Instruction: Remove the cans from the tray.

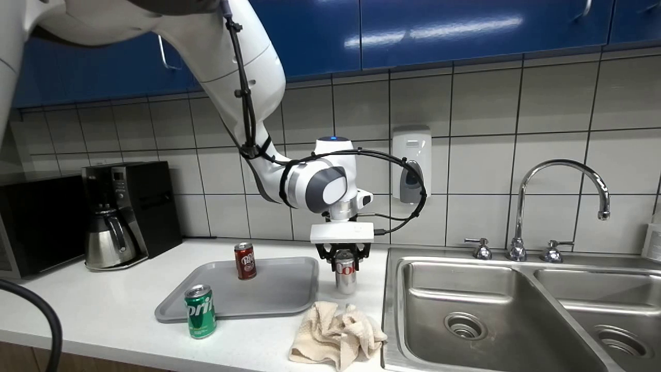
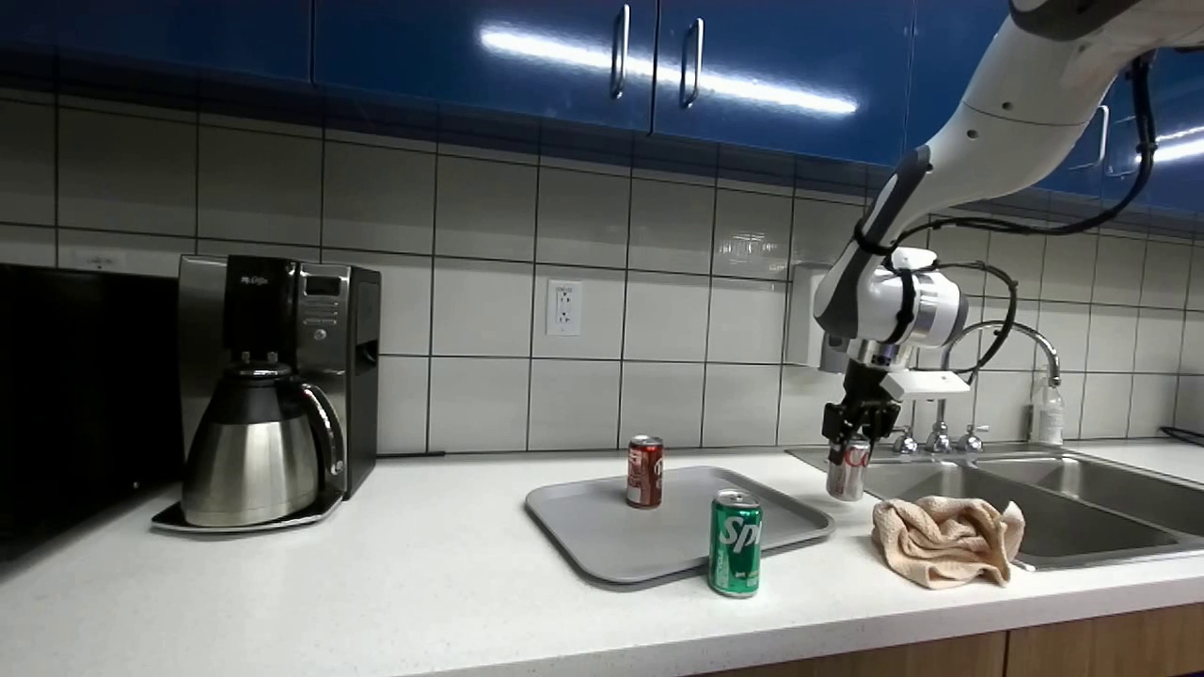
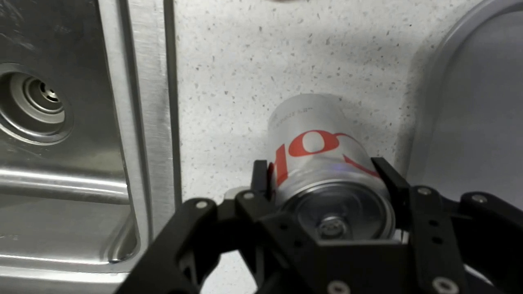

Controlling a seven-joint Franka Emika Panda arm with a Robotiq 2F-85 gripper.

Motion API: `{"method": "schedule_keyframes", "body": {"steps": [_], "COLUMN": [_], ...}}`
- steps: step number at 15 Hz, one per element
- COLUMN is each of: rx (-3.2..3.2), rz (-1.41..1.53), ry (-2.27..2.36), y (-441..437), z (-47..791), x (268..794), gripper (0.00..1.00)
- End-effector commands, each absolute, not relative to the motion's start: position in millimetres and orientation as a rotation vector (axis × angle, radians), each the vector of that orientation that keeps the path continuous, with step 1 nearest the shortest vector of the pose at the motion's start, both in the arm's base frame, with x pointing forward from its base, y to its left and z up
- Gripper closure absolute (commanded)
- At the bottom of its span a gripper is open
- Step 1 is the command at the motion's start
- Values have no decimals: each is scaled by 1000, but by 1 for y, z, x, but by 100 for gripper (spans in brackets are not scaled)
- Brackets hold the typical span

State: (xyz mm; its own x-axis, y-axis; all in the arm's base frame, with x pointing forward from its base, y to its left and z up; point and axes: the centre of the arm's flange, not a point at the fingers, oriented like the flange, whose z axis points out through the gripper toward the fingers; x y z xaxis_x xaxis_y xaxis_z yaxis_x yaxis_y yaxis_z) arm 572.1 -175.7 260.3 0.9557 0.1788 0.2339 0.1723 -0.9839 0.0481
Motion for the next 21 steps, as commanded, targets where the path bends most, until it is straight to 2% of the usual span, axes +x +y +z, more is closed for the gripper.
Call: {"method": "schedule_keyframes", "body": {"steps": [1,11,12,13,14,16,21], "rx": [3069,3066,3069,3071,3072,3071,3066], "rz": [362,331,328,325,326,334,372], "ry": [270,268,266,263,260,251,239], "y": [-179,-178,-178,-178,-178,-179,-180], "z": [263,259,259,259,259,261,270], "x": [586,589,589,589,588,587,581], "gripper": [62,62,41,12,10,0,0]}}
